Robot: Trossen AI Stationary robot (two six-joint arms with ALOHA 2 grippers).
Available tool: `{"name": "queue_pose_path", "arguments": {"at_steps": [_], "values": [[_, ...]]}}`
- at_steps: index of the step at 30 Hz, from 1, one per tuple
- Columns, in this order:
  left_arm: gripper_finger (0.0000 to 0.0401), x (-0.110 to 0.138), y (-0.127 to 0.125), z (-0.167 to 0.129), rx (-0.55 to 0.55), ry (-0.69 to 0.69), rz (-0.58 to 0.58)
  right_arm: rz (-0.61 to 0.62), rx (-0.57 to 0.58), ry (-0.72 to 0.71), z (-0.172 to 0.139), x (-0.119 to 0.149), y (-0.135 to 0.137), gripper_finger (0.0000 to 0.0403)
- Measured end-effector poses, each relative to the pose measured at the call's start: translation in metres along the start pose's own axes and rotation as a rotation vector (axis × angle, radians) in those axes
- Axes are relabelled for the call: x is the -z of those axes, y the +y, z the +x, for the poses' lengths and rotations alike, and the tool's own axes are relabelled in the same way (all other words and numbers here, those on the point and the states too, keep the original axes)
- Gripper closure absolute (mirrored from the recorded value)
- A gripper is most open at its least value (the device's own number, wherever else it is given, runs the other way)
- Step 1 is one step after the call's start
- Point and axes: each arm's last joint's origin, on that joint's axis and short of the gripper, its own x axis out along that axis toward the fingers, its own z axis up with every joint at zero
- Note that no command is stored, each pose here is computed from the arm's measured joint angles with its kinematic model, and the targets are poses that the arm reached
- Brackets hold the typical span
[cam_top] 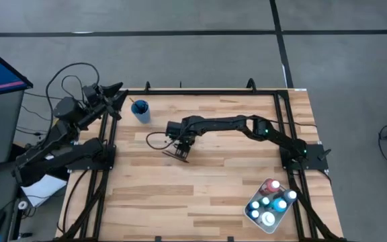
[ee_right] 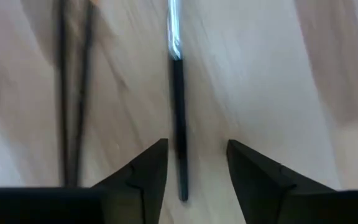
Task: Pick & Place Paint Supplies
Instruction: Put the silver paint brush into the blue cup
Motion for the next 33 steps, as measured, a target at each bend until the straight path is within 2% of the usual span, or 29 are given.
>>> {"name": "queue_pose_path", "arguments": {"at_steps": [4,11,15,20,26,33], "values": [[0.0175,0.000,0.000,0.000,0.000,0.000,0.001,-0.004,0.024,0.055,0.005,0.005,-0.001,0.0264],[0.0174,0.000,0.000,0.000,0.000,0.000,0.001,-0.053,0.022,0.119,0.015,0.011,-0.001,0.0344],[0.0177,0.000,0.000,0.000,-0.001,0.000,0.004,-0.026,0.053,0.119,0.015,0.012,0.000,0.0390],[0.0178,0.000,0.000,0.000,-0.001,0.000,0.012,-0.013,0.049,0.121,0.015,0.012,0.001,0.0398],[0.0177,0.001,0.000,0.000,-0.006,0.007,0.008,0.080,0.004,0.080,0.006,0.008,0.001,0.0401],[0.0176,0.010,0.001,-0.001,-0.002,0.102,-0.038,0.156,-0.032,0.020,-0.008,0.001,-0.007,0.0402]]}}
